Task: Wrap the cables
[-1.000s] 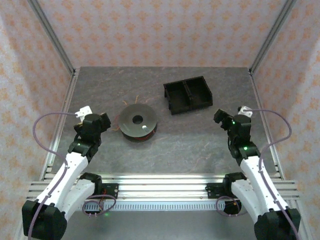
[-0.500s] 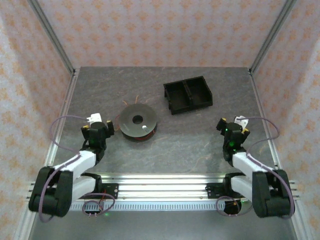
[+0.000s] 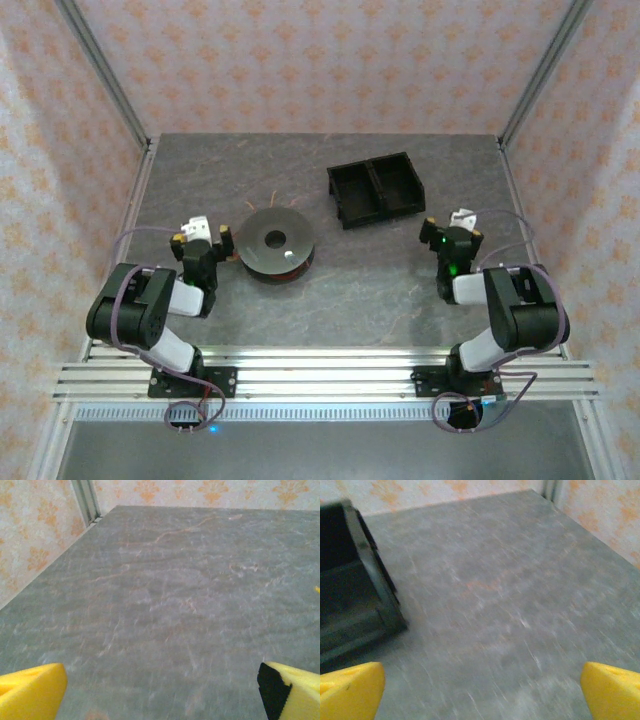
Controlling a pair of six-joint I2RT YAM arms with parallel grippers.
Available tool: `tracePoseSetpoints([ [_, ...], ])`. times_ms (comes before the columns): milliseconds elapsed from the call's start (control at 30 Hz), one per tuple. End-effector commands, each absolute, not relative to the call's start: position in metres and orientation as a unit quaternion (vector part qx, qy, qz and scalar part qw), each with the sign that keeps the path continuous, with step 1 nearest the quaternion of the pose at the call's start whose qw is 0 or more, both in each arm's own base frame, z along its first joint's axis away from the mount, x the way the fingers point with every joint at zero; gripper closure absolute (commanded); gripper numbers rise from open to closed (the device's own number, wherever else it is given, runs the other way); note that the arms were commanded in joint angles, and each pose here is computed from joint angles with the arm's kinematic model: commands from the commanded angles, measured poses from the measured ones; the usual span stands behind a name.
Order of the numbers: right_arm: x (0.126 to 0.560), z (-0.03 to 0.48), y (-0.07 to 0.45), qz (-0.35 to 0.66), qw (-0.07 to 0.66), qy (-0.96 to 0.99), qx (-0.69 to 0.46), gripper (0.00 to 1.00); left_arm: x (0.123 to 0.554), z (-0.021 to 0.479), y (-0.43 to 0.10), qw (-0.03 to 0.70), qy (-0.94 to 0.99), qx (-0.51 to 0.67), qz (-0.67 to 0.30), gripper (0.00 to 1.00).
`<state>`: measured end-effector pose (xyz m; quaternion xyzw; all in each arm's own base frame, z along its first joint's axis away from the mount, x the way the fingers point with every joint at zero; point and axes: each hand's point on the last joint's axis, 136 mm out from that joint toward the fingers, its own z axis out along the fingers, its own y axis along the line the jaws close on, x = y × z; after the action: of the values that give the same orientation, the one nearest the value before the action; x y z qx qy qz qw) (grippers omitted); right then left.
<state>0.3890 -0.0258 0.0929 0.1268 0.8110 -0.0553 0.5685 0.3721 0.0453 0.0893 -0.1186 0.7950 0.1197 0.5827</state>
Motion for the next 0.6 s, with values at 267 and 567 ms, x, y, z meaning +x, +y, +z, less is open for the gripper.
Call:
tracePoseSetpoints([
  [267, 0.3926, 0.0893, -0.0298, -0.053, 0.552, 0.822, 0.127, 0.01, 0.385, 0.1012, 0.056, 0.577, 0.796, -0.135, 0.125, 0.0],
  [567, 0.3935, 0.0891, -0.0297, -0.053, 0.551, 0.823, 0.126, 0.01, 0.386, 0.1011, 0.0538, 0.578, 0.796, -0.128, 0.124, 0.0],
])
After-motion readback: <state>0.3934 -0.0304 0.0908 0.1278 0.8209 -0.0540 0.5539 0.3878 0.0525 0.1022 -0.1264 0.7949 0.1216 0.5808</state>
